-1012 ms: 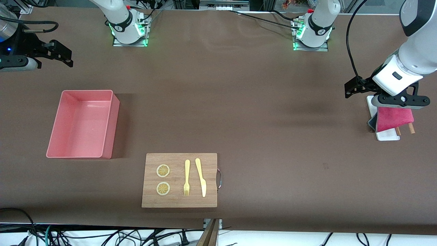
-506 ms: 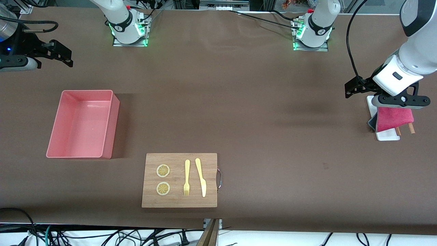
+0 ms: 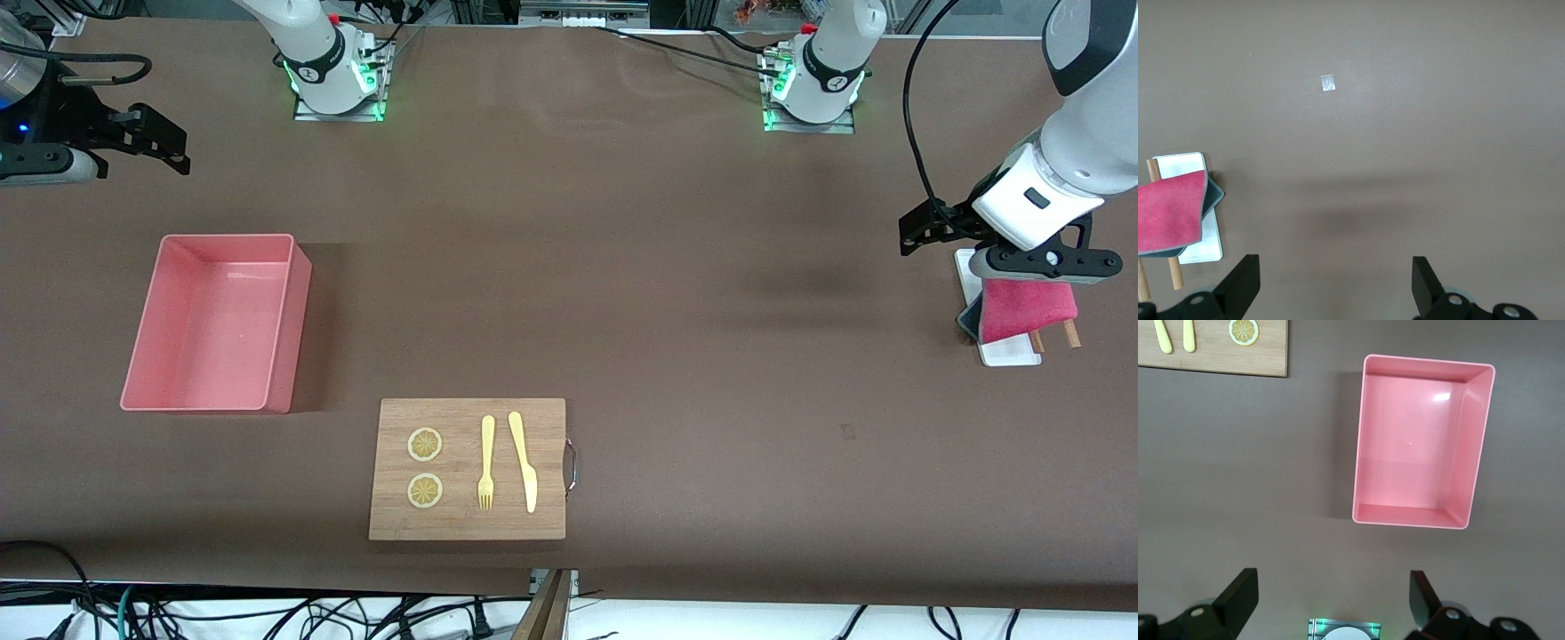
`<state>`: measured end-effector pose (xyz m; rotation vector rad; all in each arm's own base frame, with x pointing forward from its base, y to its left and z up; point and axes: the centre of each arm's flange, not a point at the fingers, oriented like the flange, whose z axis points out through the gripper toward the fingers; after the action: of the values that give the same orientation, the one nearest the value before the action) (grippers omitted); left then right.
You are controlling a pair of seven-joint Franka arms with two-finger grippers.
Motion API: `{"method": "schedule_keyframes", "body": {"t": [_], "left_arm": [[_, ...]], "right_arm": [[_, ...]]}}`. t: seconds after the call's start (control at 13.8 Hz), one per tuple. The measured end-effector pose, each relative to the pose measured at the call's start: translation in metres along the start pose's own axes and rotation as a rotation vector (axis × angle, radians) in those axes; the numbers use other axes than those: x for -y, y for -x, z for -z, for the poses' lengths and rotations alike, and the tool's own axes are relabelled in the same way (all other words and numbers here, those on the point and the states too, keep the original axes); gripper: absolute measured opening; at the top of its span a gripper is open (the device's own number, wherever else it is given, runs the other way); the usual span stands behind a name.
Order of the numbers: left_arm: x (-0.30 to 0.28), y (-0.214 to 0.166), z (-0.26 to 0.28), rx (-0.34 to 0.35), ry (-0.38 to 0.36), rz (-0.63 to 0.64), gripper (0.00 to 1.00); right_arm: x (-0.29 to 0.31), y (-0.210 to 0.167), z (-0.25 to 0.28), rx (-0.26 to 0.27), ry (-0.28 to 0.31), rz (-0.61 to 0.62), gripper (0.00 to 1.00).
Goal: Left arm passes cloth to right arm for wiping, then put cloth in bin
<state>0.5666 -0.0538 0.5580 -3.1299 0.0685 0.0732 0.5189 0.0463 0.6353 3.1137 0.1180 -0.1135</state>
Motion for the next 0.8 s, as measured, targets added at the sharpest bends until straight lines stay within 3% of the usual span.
{"method": "schedule_keyframes", "body": {"t": [0.43, 0.8], "left_arm": [[0.011, -0.002, -0.006, 0.013, 0.001, -0.015, 1.0], [0.103, -0.013, -0.043, 0.076, 0.024, -0.086, 1.0]], "right_arm": [[0.0, 0.0, 0.0, 0.0, 0.0, 0.0, 1.0], [0.0, 0.0, 0.0, 0.0, 0.0, 0.0, 1.0]]}}
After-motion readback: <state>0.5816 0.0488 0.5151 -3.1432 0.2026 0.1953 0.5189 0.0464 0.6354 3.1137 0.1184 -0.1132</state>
